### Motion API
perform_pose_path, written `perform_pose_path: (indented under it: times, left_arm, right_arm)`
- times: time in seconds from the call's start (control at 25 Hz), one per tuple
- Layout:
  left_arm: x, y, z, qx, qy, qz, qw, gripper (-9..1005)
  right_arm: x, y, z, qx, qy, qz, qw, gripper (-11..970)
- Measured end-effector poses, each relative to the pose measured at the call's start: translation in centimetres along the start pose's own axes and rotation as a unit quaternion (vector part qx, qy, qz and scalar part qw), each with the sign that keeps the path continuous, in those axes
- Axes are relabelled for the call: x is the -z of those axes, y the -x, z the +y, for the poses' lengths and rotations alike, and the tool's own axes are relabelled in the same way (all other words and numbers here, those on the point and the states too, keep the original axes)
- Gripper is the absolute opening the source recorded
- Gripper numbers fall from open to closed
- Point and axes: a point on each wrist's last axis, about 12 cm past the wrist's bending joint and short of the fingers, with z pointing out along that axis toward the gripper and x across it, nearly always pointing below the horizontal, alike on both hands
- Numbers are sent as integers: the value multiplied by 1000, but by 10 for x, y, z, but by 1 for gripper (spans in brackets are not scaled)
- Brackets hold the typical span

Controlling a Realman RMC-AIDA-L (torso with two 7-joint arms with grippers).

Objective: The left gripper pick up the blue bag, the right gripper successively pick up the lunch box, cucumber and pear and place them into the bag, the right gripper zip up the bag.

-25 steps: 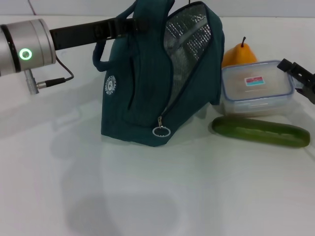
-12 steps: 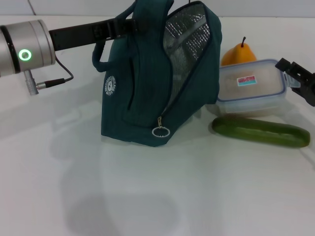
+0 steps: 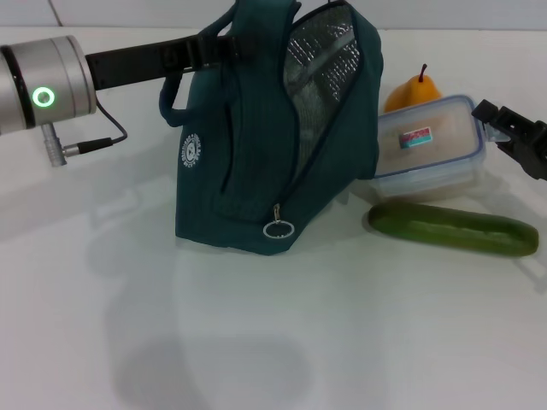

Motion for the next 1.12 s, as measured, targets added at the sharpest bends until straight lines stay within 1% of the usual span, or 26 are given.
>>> perform_pose_path:
  times: [0.16, 0.4, 0.8, 0.92, 1.12]
  left_arm:
    - [-1, -1, -1, -2, -5, 2, 1000, 45]
    - [-1, -3, 0, -4, -5, 5, 1000, 45]
    - [-1, -4, 0, -6, -4, 4, 1000, 44]
    - [-1, -4, 1, -5, -4, 4, 1000, 44]
    - [0, -5, 1, -4, -3, 5, 1000, 44]
  right_arm:
    - [-1, -1, 0, -4, 1, -2, 1000, 415]
    - [-1, -4, -2, -19, -7, -1, 1000, 386]
    - [0, -5, -4, -24, -13, -8, 1000, 338]
    - [0, -6, -3, -25, -10, -8, 1000, 183]
    - [1, -7, -2, -31, -4, -12, 999, 123]
